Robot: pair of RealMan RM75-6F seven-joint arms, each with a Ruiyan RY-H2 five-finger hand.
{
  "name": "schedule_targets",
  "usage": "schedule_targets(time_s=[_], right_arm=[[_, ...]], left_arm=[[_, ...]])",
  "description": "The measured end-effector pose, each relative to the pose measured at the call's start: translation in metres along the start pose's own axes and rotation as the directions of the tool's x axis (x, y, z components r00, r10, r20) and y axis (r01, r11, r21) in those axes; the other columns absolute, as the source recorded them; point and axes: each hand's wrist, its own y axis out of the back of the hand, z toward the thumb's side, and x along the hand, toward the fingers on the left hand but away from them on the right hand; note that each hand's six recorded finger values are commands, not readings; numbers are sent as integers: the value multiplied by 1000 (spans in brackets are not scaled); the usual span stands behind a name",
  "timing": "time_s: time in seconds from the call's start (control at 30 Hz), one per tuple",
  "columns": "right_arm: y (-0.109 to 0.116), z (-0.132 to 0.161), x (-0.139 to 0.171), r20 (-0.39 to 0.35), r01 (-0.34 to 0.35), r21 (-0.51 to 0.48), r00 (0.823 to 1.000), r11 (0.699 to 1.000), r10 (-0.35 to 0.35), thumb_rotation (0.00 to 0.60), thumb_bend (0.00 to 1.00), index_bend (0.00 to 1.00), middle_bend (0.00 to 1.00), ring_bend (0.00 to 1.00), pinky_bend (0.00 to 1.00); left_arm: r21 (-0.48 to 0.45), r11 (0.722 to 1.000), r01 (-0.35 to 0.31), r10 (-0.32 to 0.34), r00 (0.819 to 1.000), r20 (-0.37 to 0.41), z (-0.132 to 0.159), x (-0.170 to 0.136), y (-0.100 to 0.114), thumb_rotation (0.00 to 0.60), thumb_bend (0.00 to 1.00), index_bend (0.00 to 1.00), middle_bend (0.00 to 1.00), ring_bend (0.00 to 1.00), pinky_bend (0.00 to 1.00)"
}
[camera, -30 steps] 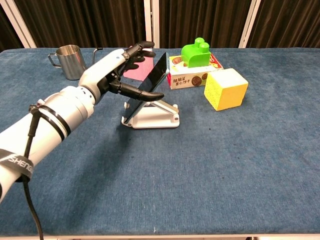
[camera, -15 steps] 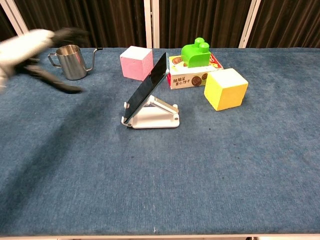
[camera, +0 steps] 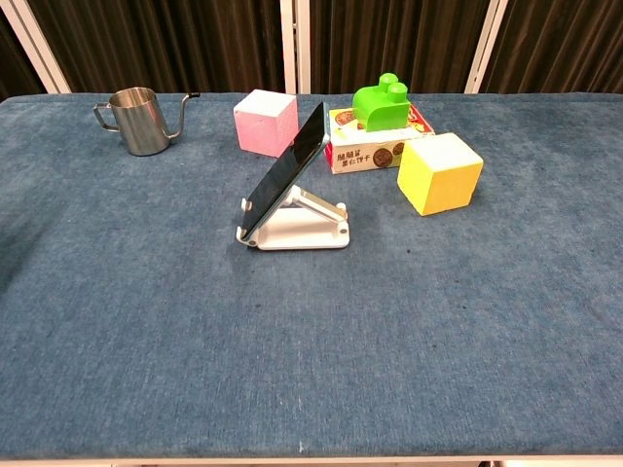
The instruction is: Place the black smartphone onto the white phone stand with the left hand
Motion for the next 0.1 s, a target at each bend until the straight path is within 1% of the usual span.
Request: schedule_targets(time_s=[0.1], right_arm=[[-2,8,-2,-20,-6,-6,1000,1000,6,600,126,8,40,0,63]], left_arm=[[5,999,-41,41,999,-29,-13,-21,6,600,67,147,173,52,29]])
